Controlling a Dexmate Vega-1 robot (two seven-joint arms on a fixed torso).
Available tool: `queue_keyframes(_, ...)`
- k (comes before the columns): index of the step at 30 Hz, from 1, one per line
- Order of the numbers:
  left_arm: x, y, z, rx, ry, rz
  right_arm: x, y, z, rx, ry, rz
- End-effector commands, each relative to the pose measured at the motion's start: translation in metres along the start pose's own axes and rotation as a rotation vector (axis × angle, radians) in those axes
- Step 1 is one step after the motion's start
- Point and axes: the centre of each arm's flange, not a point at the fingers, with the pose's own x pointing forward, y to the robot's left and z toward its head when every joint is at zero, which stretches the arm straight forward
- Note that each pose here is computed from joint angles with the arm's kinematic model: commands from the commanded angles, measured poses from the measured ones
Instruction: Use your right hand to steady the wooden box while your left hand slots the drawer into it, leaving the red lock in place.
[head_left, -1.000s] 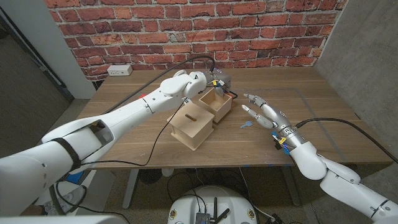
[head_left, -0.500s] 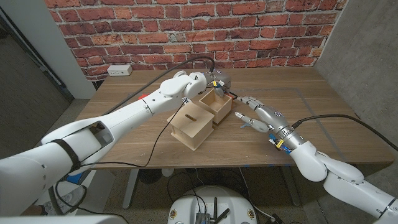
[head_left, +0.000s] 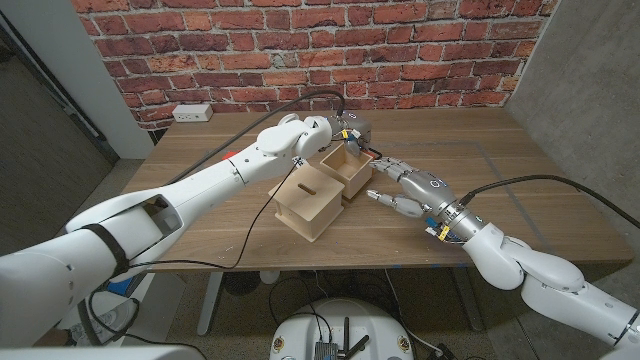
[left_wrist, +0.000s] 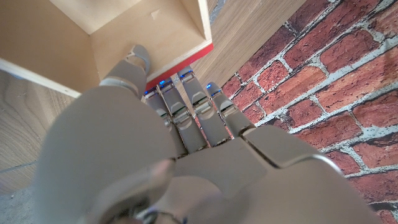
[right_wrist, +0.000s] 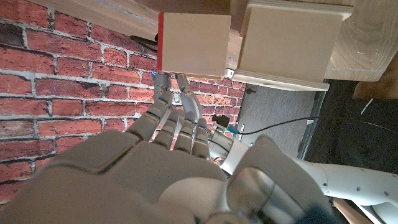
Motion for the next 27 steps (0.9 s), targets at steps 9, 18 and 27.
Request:
queue_keyframes(9,0.000,-0.001,0.006,-0.011,0.005,-0.003,0.011,-0.003,0.024,-0.137,-0.106,0.093)
queue_keyframes(18,-0.008,-0.002,0.010,-0.007,0.015,0.012,0.016,-0.003,0.033,-0.172,-0.140,0.124)
queue_keyframes(27,-0.011,-0.004,0.007,0.008,0.010,0.020,0.021,-0.003,0.040,-0.181,-0.173,0.134)
